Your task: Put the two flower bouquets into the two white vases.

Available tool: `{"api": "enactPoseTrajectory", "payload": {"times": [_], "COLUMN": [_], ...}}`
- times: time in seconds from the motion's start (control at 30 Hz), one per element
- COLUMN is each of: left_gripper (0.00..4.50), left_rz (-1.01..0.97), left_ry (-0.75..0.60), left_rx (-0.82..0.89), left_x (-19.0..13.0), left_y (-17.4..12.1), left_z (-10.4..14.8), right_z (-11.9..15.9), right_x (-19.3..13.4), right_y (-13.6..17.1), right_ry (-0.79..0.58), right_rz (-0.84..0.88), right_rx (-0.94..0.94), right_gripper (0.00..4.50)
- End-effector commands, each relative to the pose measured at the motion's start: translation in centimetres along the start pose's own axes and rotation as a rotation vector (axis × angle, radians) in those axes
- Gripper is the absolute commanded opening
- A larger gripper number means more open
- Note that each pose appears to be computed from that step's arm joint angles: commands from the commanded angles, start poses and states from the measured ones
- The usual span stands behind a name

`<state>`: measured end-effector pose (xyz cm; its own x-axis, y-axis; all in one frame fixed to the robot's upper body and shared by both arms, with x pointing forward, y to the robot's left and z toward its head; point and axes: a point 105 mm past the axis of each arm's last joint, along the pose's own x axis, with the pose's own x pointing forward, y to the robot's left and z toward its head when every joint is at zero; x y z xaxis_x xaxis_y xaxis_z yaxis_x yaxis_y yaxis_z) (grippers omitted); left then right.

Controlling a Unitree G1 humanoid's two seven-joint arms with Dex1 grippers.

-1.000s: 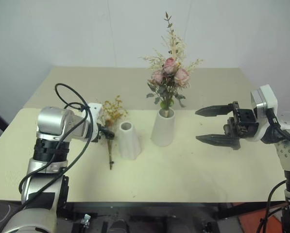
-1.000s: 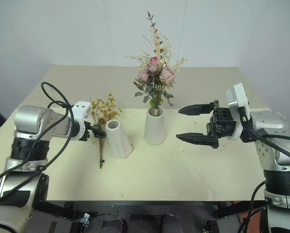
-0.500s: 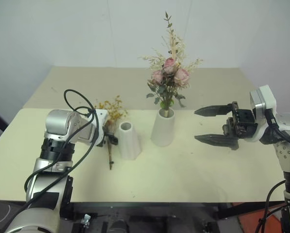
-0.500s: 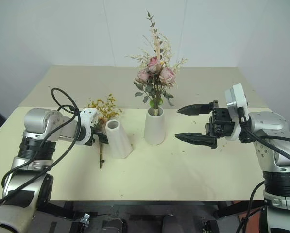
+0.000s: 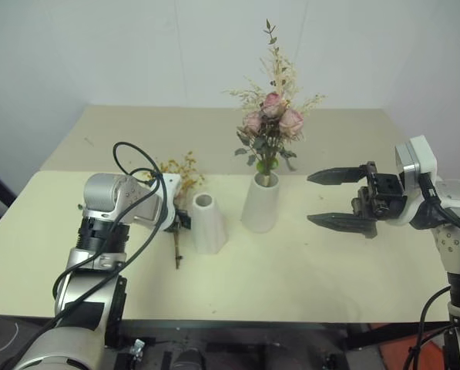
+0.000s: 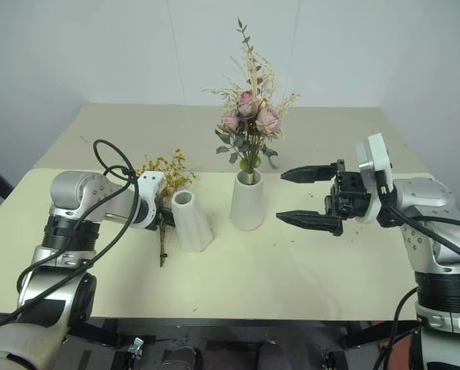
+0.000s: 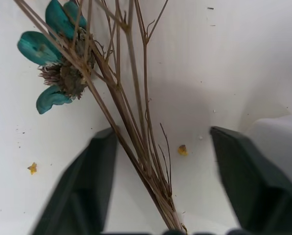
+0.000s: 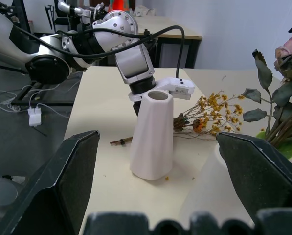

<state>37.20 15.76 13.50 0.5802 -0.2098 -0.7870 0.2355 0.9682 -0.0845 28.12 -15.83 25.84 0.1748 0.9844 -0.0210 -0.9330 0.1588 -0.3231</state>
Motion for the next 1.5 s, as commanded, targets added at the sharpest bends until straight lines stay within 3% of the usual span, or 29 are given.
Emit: {"api": "enactPoseTrajectory", "payload": {"times": [0.03,0.23,0.57,0.73,0.97,1.13,1.5], "left_gripper": [1.81,0.02,0.02,0.02,0.02,0.02,0.02], "left_rz": [-0.013,0.014,0.225,0.234,-0.018,-0.195,-0.588], "left_ry": [-0.024,-0.042,-0.254,-0.529,-0.870,-1.060,-1.223], "left_rx": [-0.006,-0.017,-0.046,-0.030,0.052,0.203,0.282], "left_x": [-0.6,-0.9,-4.5,-7.1,-11.9,-14.5,-18.5], "left_y": [-0.1,0.4,5.1,6.3,3.1,0.8,-2.7], "left_z": [0.7,1.0,5.0,8.3,11.9,11.9,11.2], "right_z": [1.1,1.2,1.2,1.1,0.9,0.5,0.2], "right_x": [-0.2,-0.2,-0.1,-0.1,0.0,-0.1,0.4], "right_y": [0.1,0.0,0.1,0.1,0.2,0.5,1.4], "right_ry": [-0.026,-0.025,-0.026,-0.028,-0.031,-0.025,-0.018], "right_rz": [0.000,0.000,0.006,0.004,-0.006,-0.016,-0.005], "right_rx": [-0.041,-0.045,-0.041,-0.037,-0.025,-0.006,-0.004], "right_gripper": [4.50,4.50,4.50,4.50,4.50,4.50,4.50]}}
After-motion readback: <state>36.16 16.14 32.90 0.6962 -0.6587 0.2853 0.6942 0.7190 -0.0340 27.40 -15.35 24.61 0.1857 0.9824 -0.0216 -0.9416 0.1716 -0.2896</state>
